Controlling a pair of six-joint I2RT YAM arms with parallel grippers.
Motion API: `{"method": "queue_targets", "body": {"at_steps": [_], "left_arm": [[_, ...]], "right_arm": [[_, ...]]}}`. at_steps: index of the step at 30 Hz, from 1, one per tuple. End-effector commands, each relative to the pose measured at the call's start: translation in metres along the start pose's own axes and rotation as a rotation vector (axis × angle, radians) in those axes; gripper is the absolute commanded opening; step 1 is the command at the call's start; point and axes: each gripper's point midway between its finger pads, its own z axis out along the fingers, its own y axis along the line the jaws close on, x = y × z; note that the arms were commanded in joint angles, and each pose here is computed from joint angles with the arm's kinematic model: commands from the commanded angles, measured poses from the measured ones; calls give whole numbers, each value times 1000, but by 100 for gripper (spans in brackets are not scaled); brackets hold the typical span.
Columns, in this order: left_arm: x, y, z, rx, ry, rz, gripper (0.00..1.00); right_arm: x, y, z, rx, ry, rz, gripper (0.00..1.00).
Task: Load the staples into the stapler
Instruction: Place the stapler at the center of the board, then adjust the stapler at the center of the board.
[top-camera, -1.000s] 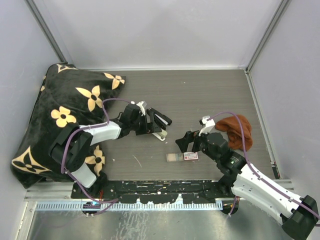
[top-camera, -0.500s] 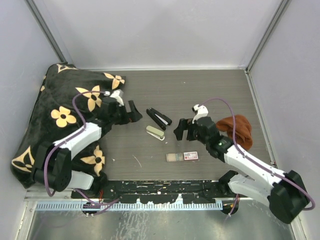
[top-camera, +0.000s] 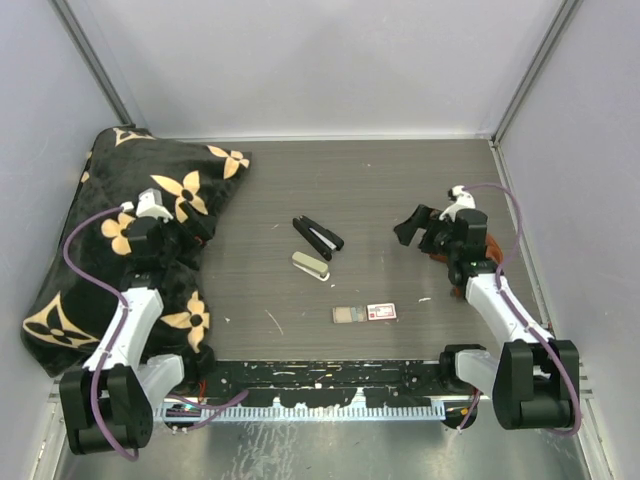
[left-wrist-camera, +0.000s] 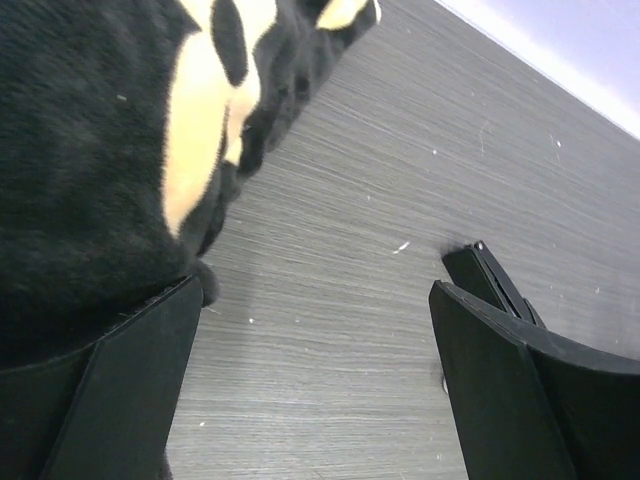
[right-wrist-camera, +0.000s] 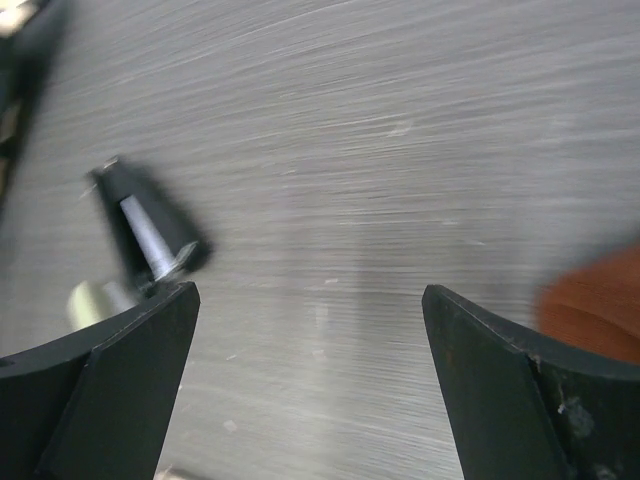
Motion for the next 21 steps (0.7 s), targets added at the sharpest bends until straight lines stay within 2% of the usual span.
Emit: {"method": "queue_targets", "body": {"at_steps": [1, 4, 6, 9, 15, 18, 21], "left_arm": [[20, -32, 6, 145, 66, 64, 98], [56, -64, 9, 196, 193, 144, 97], [72, -84, 8, 239, 240, 161, 97], [82, -103, 7, 306, 279, 96, 97], [94, -118, 5, 357, 341, 25, 97], [97, -119, 4, 362, 349, 20, 97], [101, -117, 5, 360, 359, 21, 98]], "right_arm": [[11, 96, -7, -397, -12, -165, 100], [48, 139, -1, -416, 33, -362, 100], [66, 159, 2, -458, 60, -420, 100], [89, 181, 10, -497, 91, -500, 100], [121, 197, 33, -418, 135, -663, 97], [133, 202, 43, -401, 148, -703, 92], [141, 205, 55, -371, 156, -734, 82]]}}
